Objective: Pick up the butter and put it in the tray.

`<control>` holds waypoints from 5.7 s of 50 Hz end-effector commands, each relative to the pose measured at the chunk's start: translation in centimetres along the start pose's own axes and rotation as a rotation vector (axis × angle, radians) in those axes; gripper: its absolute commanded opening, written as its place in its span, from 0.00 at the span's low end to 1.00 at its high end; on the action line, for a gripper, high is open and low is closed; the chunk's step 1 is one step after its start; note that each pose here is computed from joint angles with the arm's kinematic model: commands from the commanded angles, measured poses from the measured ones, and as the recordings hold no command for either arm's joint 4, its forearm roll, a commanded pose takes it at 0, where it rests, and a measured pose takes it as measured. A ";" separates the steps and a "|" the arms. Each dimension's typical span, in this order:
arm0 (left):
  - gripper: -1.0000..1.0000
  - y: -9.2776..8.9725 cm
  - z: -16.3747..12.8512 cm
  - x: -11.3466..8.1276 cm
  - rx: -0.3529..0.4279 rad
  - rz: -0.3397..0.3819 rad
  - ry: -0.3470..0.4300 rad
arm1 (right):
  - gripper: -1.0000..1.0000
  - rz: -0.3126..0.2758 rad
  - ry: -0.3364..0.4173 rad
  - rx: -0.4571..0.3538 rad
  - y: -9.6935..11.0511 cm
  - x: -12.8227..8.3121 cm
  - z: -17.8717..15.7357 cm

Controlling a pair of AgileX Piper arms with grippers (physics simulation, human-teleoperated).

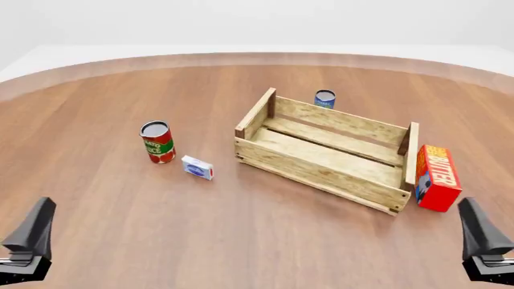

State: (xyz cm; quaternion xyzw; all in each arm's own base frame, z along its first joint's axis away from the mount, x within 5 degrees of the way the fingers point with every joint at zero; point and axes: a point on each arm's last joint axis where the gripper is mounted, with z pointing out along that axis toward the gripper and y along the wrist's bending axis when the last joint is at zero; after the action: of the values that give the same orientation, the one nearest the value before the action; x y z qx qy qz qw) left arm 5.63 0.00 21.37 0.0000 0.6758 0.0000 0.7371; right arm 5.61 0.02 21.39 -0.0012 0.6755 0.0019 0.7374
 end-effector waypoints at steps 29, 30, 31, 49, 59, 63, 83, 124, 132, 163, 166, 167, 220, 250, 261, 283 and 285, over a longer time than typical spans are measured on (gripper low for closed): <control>1.00 0.0 0.0 -0.1 0.000 0.000 0.001 | 1.00 -0.010 0.133 0.134 -1.0 -0.3 1.9; 1.00 0.0 0.0 -0.1 0.000 0.000 0.001 | 1.00 -0.021 0.142 0.133 -1.0 -0.3 1.9; 1.00 0.0 0.0 -0.1 0.000 0.000 0.001 | 1.00 -0.022 0.145 0.133 -1.0 -0.2 1.9; 1.00 0.0 0.0 -0.1 0.000 0.000 0.001 | 1.00 -0.058 0.195 0.209 -1.7 0.5 2.2; 1.00 0.0 0.0 -0.1 0.000 0.000 0.001 | 1.00 -0.071 0.219 0.252 -2.3 1.1 3.0; 1.00 0.0 0.0 -0.1 0.000 0.000 0.001 | 1.00 -0.064 0.226 0.256 -2.5 1.4 3.4; 1.00 0.0 0.0 -0.1 0.000 0.000 0.001 | 1.00 -0.039 0.243 0.249 -3.1 2.1 6.0; 1.00 0.0 0.0 -0.1 0.000 0.000 0.001 | 1.00 -0.043 0.263 0.246 -3.8 4.4 8.7; 1.00 0.0 0.0 -0.1 0.000 0.000 0.001 | 1.00 -0.041 0.269 0.251 -4.0 5.0 9.1; 1.00 0.0 0.0 -0.1 0.000 0.000 0.001 | 1.00 -0.030 0.303 0.264 -4.6 6.9 10.6; 1.00 0.0 0.0 -0.1 0.000 0.000 0.001 | 1.00 -0.029 0.304 0.267 -4.7 7.0 10.6; 1.00 0.0 0.0 -0.1 0.000 0.000 0.001 | 1.00 -0.029 0.304 0.267 -4.7 7.0 10.6; 1.00 0.0 0.0 -0.1 0.000 0.000 0.001 | 1.00 -0.028 0.363 0.251 -5.2 9.8 13.2; 1.00 0.0 0.0 -0.1 0.000 0.000 0.001 | 1.00 -0.031 0.382 0.242 -5.4 10.8 14.4; 1.00 0.0 0.0 -0.1 0.000 0.000 0.001 | 1.00 -0.034 0.397 0.244 -5.6 11.3 14.7; 1.00 0.0 0.0 -0.1 0.000 0.000 0.001 | 1.00 -0.035 0.416 0.243 -5.7 12.1 15.2; 1.00 0.0 0.0 -0.1 0.000 0.000 0.001 | 1.00 -0.035 0.418 0.244 -5.8 12.1 15.2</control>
State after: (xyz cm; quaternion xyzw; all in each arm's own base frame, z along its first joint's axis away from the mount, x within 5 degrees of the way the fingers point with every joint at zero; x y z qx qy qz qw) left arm 5.66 0.00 21.44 0.0000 0.6761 0.0000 0.7368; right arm 21.65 -5.56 10.98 0.0760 0.8056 -0.0921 0.5803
